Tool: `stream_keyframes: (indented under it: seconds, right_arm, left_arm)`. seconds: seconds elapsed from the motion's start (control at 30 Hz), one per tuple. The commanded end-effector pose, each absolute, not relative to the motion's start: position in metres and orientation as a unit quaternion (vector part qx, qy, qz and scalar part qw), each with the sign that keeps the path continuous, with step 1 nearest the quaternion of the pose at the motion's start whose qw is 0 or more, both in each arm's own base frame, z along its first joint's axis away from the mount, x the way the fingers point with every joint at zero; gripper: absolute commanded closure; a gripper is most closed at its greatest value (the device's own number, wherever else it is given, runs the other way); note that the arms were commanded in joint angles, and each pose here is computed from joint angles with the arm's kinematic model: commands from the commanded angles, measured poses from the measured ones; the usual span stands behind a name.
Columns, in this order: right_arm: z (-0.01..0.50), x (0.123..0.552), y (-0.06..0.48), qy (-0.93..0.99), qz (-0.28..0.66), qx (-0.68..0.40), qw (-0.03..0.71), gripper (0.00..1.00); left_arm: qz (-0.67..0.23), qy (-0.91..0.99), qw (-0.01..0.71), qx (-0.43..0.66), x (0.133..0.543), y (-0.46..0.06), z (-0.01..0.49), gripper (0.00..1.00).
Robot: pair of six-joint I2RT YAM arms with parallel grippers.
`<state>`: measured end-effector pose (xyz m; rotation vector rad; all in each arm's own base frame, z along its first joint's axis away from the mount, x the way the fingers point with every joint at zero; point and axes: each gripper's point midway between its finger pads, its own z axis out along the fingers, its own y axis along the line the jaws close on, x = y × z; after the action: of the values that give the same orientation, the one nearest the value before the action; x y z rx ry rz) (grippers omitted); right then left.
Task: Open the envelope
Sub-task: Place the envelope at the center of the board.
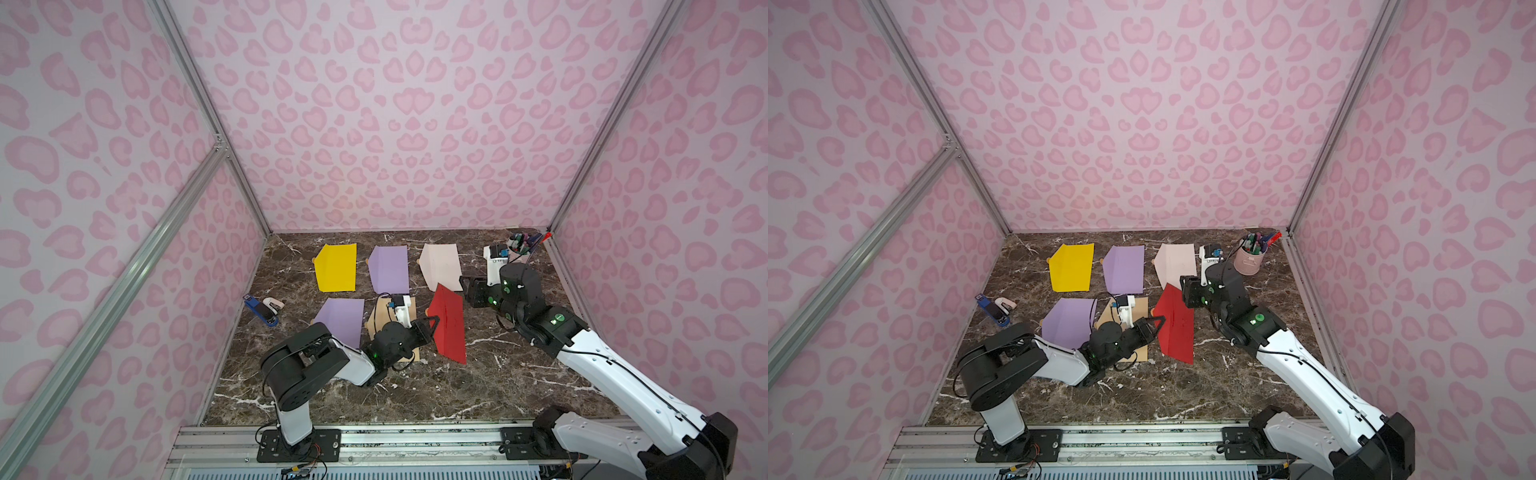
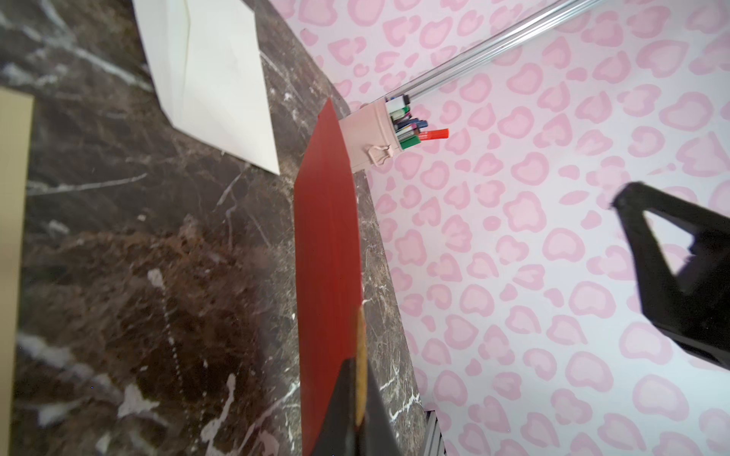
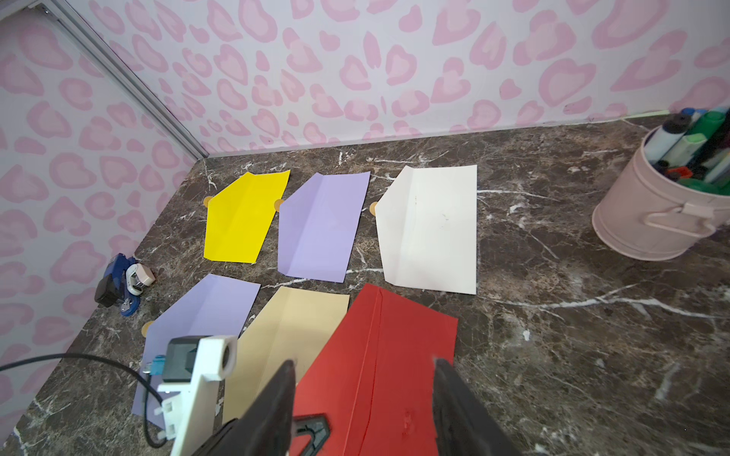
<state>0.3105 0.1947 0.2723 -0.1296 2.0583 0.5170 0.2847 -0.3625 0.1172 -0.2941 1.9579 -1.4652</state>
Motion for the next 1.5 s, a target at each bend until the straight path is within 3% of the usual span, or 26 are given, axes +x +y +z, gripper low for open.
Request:
stream_keyframes:
  seconds: [0.0,0.33,1.03,1.47]
  right_arm:
    - [0.278,0.309,0.200,0.838,0.233,-0.053,0.491,0.45]
    - [0.280,0.305,0.198,0.836,0.235,-0.055,0.492,0.45]
    - [0.275,0.302,0.199,0.837,0.239,-0.060,0.488,0.45]
    - [0.273,0.301,0.198,0.837,0.239,-0.061,0.488,0.45]
  left_arm:
    - [-0.585,0.725,0.325,-0.164,0.289,-0.362,0.119,0.96]
    - [-0.556,0.756,0.278,-0.206,0.290,-0.379,0.076,0.96]
    - [-0.544,0.761,0.250,-0.250,0.288,-0.373,0.044,0.96]
    - [-0.553,0.757,0.239,-0.255,0.286,-0.376,0.037,0.83]
